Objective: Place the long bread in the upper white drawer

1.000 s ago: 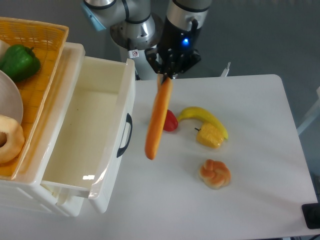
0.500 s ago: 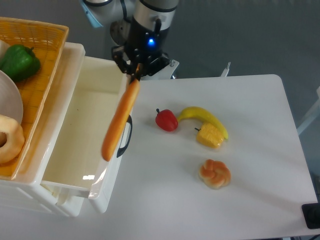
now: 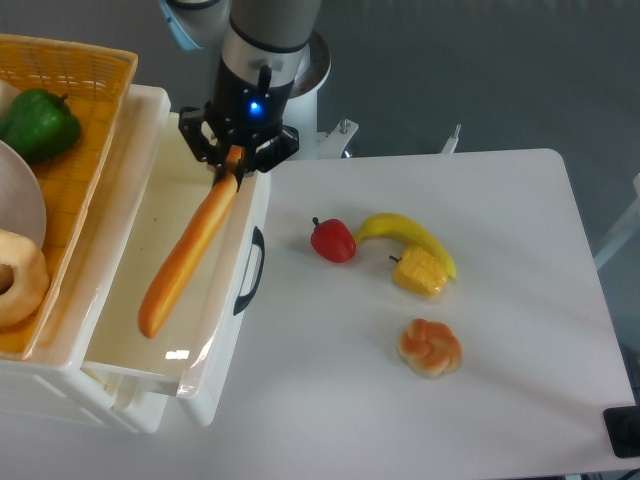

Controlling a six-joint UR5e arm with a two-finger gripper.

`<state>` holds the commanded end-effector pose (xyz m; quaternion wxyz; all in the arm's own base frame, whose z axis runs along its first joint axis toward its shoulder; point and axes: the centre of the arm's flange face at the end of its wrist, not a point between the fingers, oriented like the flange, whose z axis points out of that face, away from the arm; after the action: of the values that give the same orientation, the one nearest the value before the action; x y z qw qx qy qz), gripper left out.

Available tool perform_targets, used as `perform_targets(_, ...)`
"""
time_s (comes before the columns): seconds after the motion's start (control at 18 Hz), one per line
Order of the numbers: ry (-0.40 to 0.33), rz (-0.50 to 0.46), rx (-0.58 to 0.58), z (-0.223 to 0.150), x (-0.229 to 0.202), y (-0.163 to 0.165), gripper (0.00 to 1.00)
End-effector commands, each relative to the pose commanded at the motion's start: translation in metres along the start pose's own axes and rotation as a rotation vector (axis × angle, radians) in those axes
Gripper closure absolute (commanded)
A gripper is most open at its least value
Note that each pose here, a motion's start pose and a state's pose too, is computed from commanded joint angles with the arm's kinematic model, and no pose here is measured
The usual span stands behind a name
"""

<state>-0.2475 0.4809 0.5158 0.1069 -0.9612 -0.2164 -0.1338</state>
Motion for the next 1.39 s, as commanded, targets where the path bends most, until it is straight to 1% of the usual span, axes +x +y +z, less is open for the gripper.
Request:
perform_targets(0.11, 0.003, 0.003, -0.009, 0.005, 0.000, 0.001, 0.65)
perform_targets(0.33, 0.002, 0.011, -0.014, 0.007, 0.003, 0.004, 0.60)
perform_targets(0.44, 0.002, 0.011, -0.014, 0.007, 0.003, 0.004, 0.54)
perform_targets(0.61, 0.000, 0.014, -0.009, 0.004, 0.004, 0.004, 0.50)
perform_targets(0.72, -0.003, 0.018, -0.001, 0.002, 0.004, 0.004, 0.44)
perform_targets(0.94, -0.010, 0.020, 0.014, -0.003, 0.002, 0.001, 0.43)
perform_targets(1.0, -0.012, 0.016, 0.020, -0.005, -0.002, -0.001, 0.42)
perform_targets(1.06, -0.020, 0.019, 0.037, -0.007, -0.005, -0.003, 0.39)
perform_targets(1.17, -0.049, 0.029, 0.086, -0.015, -0.021, -0.008, 0.38)
perform_targets(1.22, -0.060, 0.039, 0.106, -0.019, -0.032, -0.010, 0.31)
perform_targets(1.33, -0.073, 0.047, 0.121, -0.019, -0.054, -0.015, 0.25)
perform_targets(1.39, -0.088, 0.053, 0.132, -0.020, -0.060, -0.017, 0.16)
